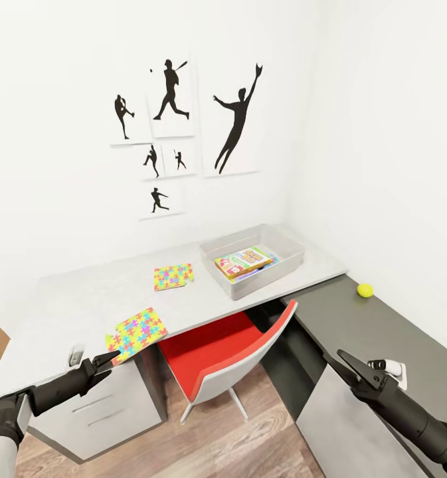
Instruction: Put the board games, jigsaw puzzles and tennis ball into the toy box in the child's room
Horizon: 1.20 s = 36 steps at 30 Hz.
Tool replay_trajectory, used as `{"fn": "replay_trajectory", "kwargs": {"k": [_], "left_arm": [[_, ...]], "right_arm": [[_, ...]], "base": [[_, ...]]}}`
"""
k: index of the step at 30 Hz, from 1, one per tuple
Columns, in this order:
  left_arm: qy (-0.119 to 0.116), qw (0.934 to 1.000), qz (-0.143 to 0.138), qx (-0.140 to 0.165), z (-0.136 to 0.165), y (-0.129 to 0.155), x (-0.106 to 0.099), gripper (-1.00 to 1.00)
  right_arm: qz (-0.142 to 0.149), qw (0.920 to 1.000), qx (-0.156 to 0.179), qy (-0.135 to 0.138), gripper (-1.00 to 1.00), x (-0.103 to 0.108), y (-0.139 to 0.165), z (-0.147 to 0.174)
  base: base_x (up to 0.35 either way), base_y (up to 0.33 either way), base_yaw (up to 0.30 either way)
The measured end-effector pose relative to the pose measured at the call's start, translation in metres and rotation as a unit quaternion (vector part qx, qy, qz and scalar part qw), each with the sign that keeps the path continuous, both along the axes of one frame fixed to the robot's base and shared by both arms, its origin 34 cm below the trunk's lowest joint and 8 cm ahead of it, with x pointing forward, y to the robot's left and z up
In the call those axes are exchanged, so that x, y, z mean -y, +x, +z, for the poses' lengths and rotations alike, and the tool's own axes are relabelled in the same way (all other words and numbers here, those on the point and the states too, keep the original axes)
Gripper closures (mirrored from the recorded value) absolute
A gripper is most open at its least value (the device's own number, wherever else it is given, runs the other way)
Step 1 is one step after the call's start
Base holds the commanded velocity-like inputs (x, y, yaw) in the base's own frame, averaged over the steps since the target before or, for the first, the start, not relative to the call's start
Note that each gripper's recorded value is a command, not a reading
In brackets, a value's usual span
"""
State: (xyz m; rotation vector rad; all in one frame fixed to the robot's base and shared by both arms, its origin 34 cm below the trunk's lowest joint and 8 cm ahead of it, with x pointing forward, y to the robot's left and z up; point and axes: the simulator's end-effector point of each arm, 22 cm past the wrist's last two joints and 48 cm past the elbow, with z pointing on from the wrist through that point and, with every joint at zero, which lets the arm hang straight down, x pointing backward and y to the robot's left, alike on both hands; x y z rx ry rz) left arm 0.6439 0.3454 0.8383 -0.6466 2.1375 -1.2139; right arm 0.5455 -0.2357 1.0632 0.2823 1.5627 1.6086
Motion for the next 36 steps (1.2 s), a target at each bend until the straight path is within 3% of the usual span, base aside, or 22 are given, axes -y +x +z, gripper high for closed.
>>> {"fn": "replay_trajectory", "kwargs": {"k": [36], "left_arm": [[0.002,1.0000,0.001,-0.002,-0.044,0.007,-0.001,-1.00]], "right_arm": [[0.000,1.0000,0.000,0.000,-1.00,0.000,0.007,-0.043]], "base": [[0.000,0.000,0.000]]}}
